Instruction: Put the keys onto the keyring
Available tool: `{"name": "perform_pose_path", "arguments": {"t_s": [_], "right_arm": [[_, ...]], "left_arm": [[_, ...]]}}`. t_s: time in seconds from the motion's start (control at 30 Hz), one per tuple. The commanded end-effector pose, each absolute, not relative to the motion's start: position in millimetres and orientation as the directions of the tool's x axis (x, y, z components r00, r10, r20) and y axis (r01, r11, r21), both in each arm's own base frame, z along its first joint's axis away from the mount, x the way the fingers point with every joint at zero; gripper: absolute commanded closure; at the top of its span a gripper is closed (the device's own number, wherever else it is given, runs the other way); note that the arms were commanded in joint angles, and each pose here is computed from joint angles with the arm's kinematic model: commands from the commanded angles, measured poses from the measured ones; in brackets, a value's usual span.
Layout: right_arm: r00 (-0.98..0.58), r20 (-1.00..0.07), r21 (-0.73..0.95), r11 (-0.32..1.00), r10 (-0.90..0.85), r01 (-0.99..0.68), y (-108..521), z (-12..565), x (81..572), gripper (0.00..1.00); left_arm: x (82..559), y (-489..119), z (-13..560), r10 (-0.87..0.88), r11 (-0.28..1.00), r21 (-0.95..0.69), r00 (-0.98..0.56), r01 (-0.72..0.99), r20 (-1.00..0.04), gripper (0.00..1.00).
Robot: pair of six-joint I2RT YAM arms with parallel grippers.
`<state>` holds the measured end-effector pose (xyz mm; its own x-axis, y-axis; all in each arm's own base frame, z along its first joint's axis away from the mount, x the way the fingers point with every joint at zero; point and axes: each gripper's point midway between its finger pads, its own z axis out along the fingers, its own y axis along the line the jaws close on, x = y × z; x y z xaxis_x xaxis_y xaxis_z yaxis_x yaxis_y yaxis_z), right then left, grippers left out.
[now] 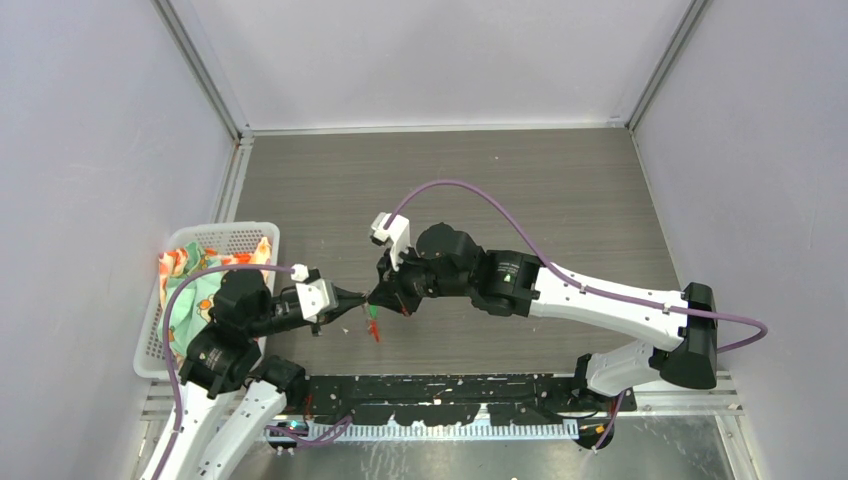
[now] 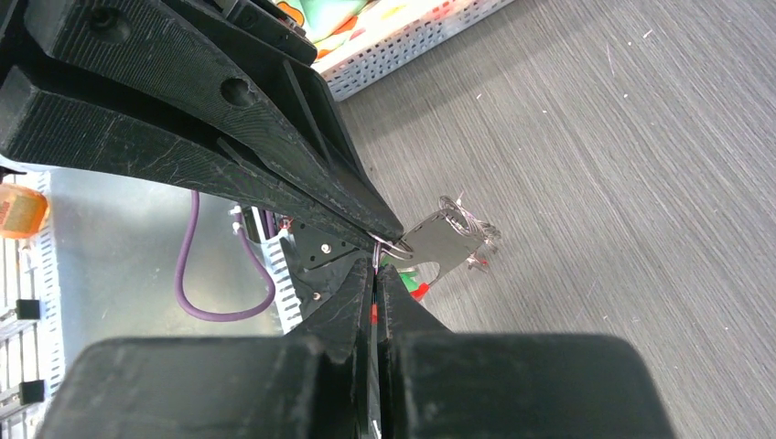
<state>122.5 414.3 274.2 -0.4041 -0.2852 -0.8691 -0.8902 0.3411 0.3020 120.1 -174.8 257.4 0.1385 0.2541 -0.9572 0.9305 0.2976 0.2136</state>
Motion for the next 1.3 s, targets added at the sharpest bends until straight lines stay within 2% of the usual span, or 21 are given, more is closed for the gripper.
{"name": "perform_pose_path", "arguments": {"t_s": [0.0, 0.9, 1.27], "right_arm": [[-0.405, -0.891, 0.317, 0.360, -0.203, -0.878, 416.2, 296.8, 134.9, 0.99], [-0.523, -0.841, 0.451, 0.351, -0.141, -0.821, 413.1, 293.8, 147.6, 0.99], [-0.586, -0.798, 0.532, 0.293, -0.139, -0.794, 415.6, 294.8, 146.4, 0.99]], "left_arm": [[106.5, -180.1, 266.1, 0.214, 0.231, 0.235, 0.186, 0.944, -0.959, 1.00], [100.8, -182.2, 274.5, 0.175, 0.216, 0.253, 0.217, 0.943, -0.960, 1.00], [100.5, -183.5, 276.4, 0.166, 0.209, 0.258, 0.226, 0.943, -0.960, 1.00]]}}
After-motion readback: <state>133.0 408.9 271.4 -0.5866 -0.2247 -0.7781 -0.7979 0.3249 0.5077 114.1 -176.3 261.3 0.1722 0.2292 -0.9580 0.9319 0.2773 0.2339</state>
